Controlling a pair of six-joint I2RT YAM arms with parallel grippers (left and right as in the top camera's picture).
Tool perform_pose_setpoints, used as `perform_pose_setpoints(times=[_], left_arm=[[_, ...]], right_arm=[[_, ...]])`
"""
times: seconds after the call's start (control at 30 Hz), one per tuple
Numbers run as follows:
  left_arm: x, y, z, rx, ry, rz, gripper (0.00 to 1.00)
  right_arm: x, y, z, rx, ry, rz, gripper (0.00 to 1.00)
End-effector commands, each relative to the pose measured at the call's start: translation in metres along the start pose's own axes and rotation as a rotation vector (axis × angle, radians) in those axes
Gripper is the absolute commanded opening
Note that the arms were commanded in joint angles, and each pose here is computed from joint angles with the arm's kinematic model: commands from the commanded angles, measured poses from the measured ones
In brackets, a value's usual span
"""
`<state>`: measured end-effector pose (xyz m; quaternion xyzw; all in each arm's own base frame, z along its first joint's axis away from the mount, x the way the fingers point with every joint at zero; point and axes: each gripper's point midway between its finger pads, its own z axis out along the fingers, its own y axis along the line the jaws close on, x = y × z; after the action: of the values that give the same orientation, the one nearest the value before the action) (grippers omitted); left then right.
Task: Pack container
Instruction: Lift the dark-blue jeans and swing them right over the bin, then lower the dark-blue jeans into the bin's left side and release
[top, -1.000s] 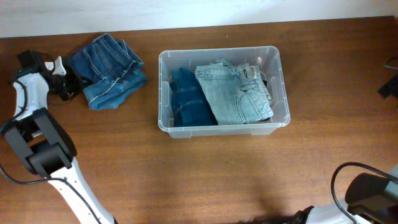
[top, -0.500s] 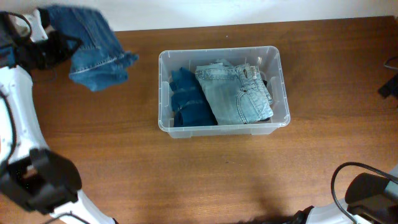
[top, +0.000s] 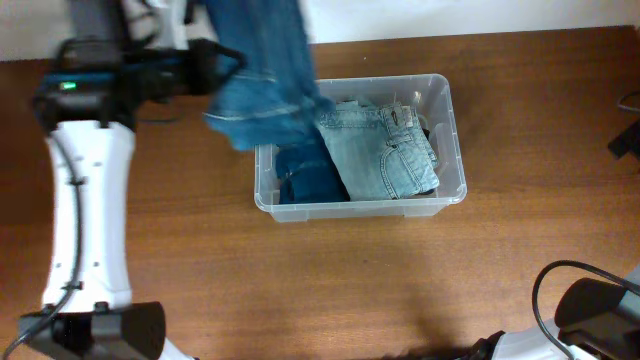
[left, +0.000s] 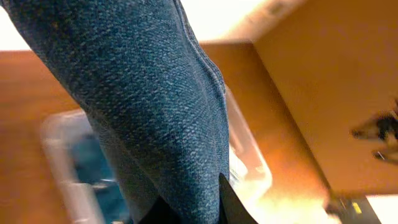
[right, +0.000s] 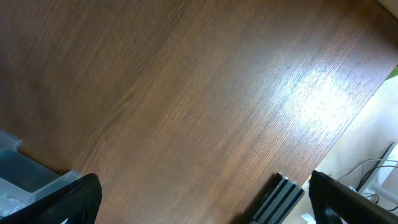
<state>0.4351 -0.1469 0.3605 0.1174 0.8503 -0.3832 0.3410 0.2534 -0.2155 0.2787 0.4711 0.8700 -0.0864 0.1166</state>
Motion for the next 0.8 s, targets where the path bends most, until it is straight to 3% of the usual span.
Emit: perform_pose_setpoints(times=[0.0,0.2,0.43,0.77], left_arm=[[0.007,-0.067,0.005,0.150,0.016,0.122,0.01],[0.032,-0.103,0.043,0.151,0.086,0.189,0.01],[0.052,-0.133,0.090,0.183,0.146,0.099,0.01],[0.079,-0.115,0.148,0.044,0.212,-0.072,0.01]], right_arm=[[-0.001,-0.001,0.002,0.006,0.002,0.013,0.98],[-0.001,-0.001,0.002,0.007,0.002,0.013,0.98],[-0.001,-0.001,0.002,0.007,0.002,0.013,0.99],[-0.001,-0.001,0.002,0.007,0.002,0.013,0.99]])
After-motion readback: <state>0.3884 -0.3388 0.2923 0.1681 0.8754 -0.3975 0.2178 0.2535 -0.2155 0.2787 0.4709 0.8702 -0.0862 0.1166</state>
